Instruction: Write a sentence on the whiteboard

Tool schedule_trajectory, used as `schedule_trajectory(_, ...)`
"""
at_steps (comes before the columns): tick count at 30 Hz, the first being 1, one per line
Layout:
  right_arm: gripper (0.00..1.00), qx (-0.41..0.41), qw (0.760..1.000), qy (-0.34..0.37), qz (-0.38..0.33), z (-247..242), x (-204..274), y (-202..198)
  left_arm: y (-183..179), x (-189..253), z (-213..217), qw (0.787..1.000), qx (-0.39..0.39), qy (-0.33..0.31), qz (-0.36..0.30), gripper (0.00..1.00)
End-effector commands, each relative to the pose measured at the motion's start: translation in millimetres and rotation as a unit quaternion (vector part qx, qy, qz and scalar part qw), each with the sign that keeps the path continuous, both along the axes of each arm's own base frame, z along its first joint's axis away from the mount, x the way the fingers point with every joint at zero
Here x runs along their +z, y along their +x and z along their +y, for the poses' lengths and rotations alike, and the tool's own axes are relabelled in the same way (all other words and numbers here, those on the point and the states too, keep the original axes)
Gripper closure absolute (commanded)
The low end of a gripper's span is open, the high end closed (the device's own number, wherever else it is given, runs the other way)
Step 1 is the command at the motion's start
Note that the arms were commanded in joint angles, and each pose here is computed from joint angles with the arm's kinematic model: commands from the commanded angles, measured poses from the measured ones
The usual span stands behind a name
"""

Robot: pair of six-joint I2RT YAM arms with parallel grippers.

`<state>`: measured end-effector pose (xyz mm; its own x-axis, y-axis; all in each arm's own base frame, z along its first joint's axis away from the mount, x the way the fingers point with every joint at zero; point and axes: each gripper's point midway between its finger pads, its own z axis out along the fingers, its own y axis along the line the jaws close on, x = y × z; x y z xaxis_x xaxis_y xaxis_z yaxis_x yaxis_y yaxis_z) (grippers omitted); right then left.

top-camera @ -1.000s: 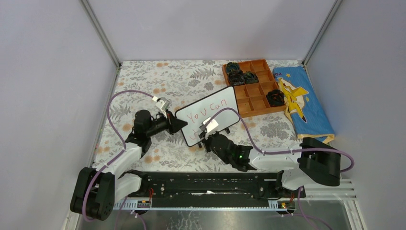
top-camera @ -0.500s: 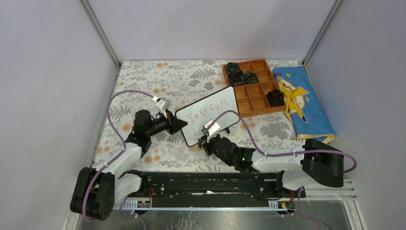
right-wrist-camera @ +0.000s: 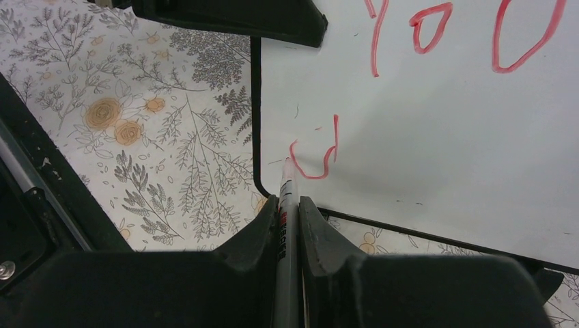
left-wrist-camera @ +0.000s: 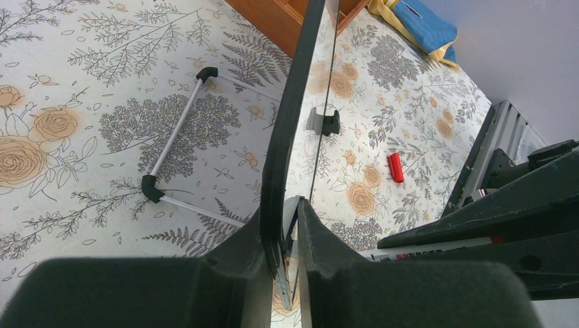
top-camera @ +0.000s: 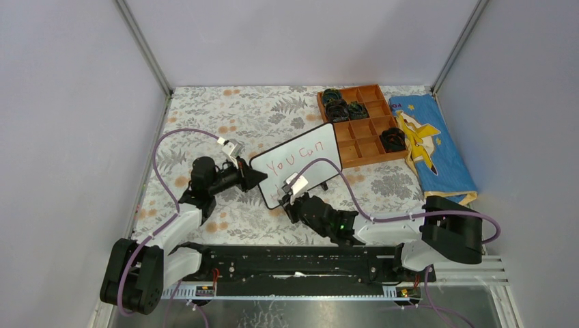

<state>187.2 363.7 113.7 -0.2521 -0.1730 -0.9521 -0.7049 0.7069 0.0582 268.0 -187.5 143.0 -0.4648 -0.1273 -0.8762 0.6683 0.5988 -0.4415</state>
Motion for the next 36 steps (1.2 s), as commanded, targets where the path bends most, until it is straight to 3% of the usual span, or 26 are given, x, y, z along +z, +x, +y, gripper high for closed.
schedule_trajectory(1,1.0,0.0,0.998,0.055,-0.018,21,35,4,6,-24,13,0.998,0.028,0.055,0.006,0.87)
schedule_trajectory(36,1.0,-0.095,0.995,0.02,-0.03,-23,24,33,5,-23,13,0.998,0.028,0.055,0.004,0.87)
